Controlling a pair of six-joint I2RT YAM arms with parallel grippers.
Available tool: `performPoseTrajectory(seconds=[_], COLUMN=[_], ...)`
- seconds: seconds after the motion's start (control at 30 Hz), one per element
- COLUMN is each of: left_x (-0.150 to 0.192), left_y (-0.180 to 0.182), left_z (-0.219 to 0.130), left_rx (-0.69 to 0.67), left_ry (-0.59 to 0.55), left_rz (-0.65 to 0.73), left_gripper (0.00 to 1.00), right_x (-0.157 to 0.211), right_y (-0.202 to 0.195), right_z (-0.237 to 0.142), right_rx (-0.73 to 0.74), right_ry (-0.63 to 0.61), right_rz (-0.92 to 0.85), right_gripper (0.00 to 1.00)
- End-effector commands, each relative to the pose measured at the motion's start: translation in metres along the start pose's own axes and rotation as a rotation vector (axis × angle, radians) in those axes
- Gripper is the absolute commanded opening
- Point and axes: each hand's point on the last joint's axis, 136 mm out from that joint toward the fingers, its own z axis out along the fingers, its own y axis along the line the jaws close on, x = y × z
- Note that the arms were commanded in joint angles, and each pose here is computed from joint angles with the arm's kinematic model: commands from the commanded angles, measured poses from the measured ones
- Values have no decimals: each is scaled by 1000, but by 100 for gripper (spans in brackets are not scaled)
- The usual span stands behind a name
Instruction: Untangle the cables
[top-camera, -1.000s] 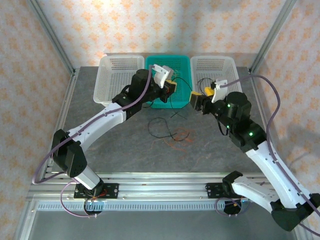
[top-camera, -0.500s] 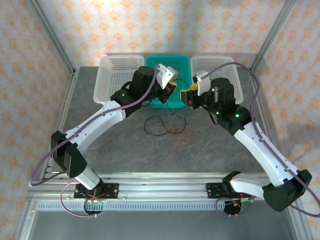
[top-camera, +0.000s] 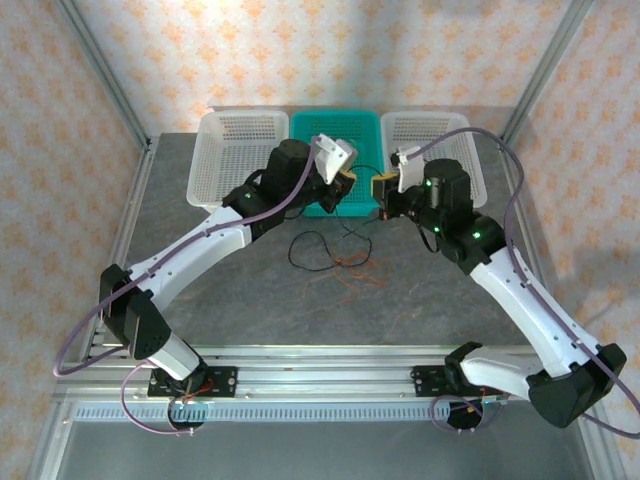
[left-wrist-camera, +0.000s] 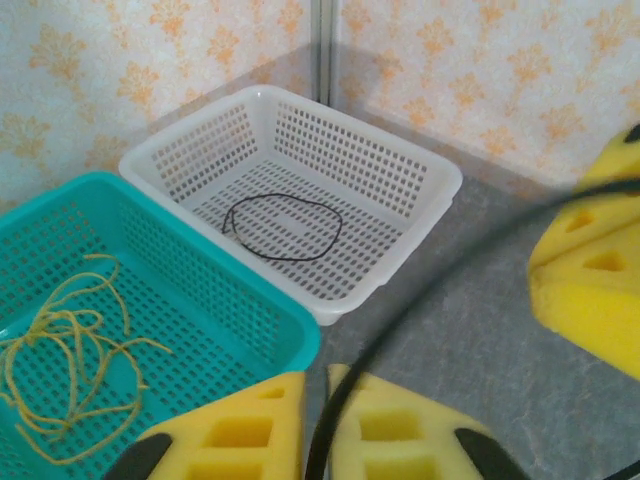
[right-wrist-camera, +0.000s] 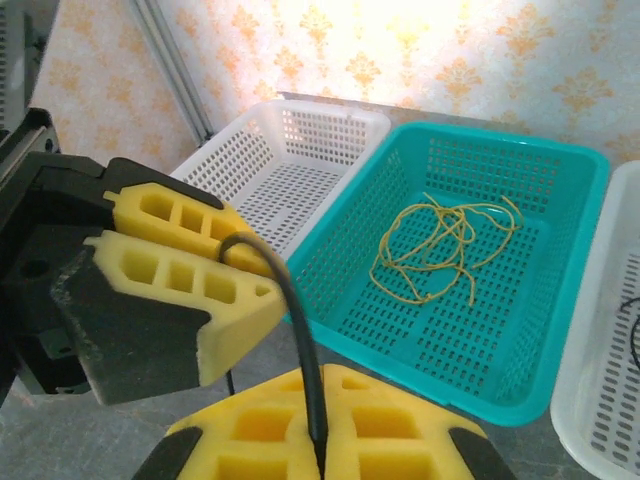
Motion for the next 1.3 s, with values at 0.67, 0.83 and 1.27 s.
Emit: performPoseTrajectory(seconds=[0.67,0.83,1.27], left_x=[-25,-32,-20], left_y=[62,66,58], left_z=[15,40,114], left_rx=[-127,-105,-41], left_ry=[-209,-234,-152], left_rz=[-373,-417,-460], left_gripper=[91,92,93], right_x=[-26,-30,-31], right_y=[-136,-173,-270], right_z=[8,26,104], right_rx=[517,580,625], right_ry=[-171,-186,-158], right_rz=[369,427,538], right_gripper=[0,0,0])
